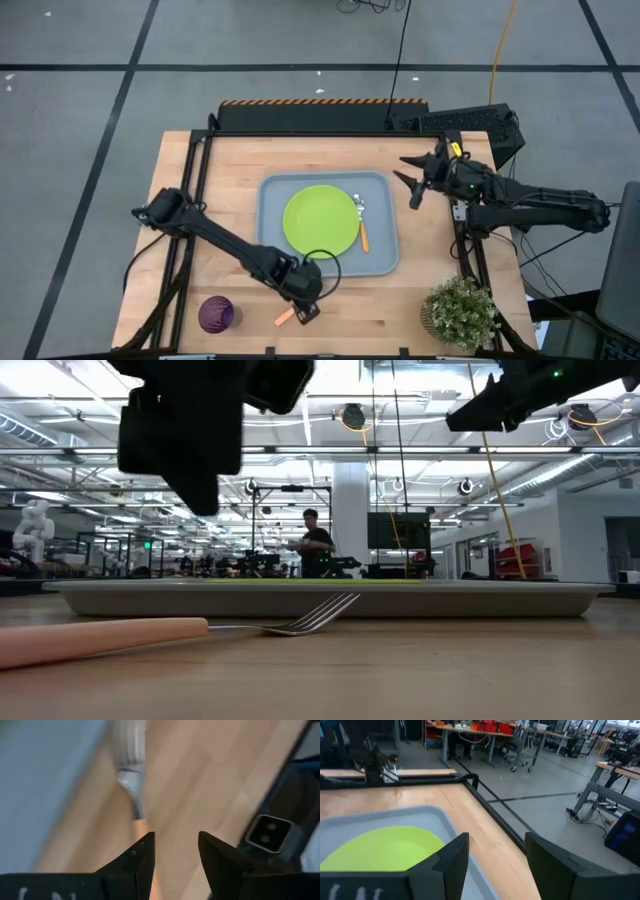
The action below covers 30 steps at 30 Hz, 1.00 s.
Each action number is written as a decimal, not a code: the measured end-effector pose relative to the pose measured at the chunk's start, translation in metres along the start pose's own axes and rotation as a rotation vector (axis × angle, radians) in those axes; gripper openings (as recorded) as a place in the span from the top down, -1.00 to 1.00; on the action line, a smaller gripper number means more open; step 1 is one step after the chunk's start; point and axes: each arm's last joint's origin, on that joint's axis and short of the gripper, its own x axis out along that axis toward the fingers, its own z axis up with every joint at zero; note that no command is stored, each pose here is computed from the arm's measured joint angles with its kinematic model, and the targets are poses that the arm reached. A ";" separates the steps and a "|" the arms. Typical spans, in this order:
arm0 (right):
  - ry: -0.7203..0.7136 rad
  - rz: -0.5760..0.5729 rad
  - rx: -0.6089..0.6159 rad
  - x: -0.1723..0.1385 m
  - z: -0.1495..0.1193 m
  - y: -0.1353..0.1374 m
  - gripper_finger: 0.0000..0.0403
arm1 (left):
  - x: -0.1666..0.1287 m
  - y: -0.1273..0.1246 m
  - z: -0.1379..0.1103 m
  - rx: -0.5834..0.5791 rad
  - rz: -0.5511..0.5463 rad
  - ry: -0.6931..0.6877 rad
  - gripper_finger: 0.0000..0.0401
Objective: Pick and place plate/cup/fork/spoon on tray
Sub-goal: Put the light orange fork on the gray serving tray to the right of the yellow spoon
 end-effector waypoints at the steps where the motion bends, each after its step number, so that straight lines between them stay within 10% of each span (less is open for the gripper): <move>1: 0.002 0.000 -0.001 0.000 0.000 0.000 0.08 | 0.004 -0.001 -0.001 0.001 -0.010 0.014 0.24; 23: 0.016 0.002 -0.011 0.000 -0.002 0.000 0.08 | 0.052 0.017 -0.013 -0.006 0.153 0.129 0.26; 30: 0.050 0.006 -0.023 0.000 -0.005 0.000 0.08 | 0.050 0.018 -0.011 0.028 0.163 0.110 0.75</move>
